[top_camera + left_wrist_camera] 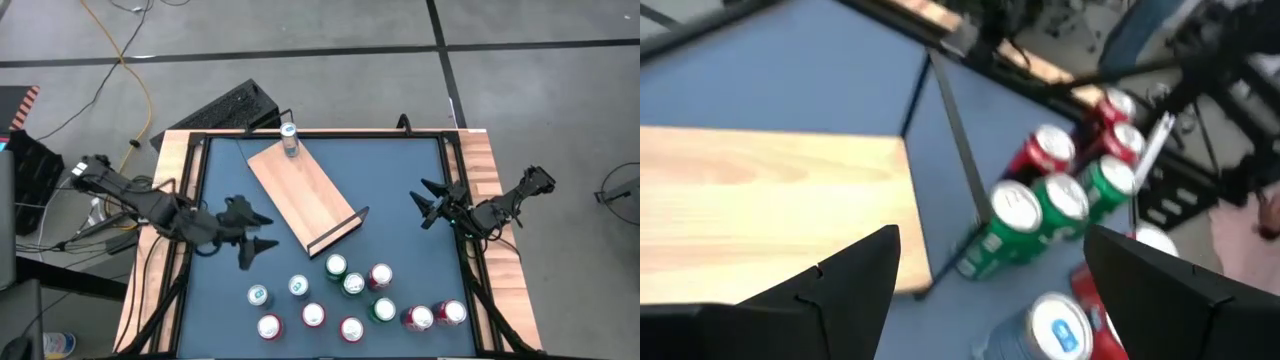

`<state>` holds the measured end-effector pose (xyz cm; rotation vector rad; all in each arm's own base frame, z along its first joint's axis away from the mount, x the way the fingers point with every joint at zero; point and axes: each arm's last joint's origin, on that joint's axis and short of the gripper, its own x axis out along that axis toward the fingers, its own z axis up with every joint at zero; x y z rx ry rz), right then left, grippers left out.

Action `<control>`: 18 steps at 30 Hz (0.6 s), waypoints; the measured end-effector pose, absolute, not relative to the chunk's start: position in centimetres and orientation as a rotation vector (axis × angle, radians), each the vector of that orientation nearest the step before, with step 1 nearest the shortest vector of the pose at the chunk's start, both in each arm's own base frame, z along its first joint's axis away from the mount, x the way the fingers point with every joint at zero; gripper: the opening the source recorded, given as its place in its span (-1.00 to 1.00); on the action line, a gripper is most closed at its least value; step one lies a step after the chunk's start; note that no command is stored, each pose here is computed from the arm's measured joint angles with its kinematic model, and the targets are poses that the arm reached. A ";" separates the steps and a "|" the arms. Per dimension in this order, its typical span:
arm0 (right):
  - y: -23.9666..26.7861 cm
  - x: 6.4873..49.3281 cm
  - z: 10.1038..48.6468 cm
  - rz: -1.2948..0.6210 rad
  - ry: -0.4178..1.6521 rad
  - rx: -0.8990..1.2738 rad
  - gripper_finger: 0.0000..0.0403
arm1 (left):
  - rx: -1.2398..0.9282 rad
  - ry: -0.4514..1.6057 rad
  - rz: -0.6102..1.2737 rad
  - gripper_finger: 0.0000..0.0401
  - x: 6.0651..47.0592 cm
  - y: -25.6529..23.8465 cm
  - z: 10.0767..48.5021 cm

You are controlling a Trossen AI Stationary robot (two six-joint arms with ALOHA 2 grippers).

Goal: Place canned beverage on shelf
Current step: Put the right blue soda can on the shelf aligned with the other blue soda can

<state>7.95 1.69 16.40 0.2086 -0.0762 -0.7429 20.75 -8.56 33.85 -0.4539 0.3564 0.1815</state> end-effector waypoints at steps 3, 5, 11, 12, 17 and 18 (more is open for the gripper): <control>1.7 7.9 16.4 -0.743 -0.076 0.209 0.40 | -0.452 0.389 0.138 0.51 21.7 -9.7 33.0; 1.7 8.0 16.4 -0.743 -0.076 0.208 0.40 | -0.422 0.409 0.101 0.51 22.5 -10.3 32.5; 1.7 7.9 16.4 -0.743 -0.076 0.209 0.40 | -0.213 0.479 0.020 0.51 25.2 -12.0 32.2; 1.7 7.9 16.4 -0.743 -0.077 0.209 0.40 | -0.173 0.488 0.012 0.51 25.6 -12.3 32.2; 1.7 7.9 16.4 -0.743 -0.077 0.209 0.40 | -0.076 0.552 -0.053 0.51 27.4 -13.2 31.2; 1.7 8.0 16.4 -0.743 -0.076 0.209 0.40 | -0.079 0.564 -0.069 0.51 27.6 -13.3 30.9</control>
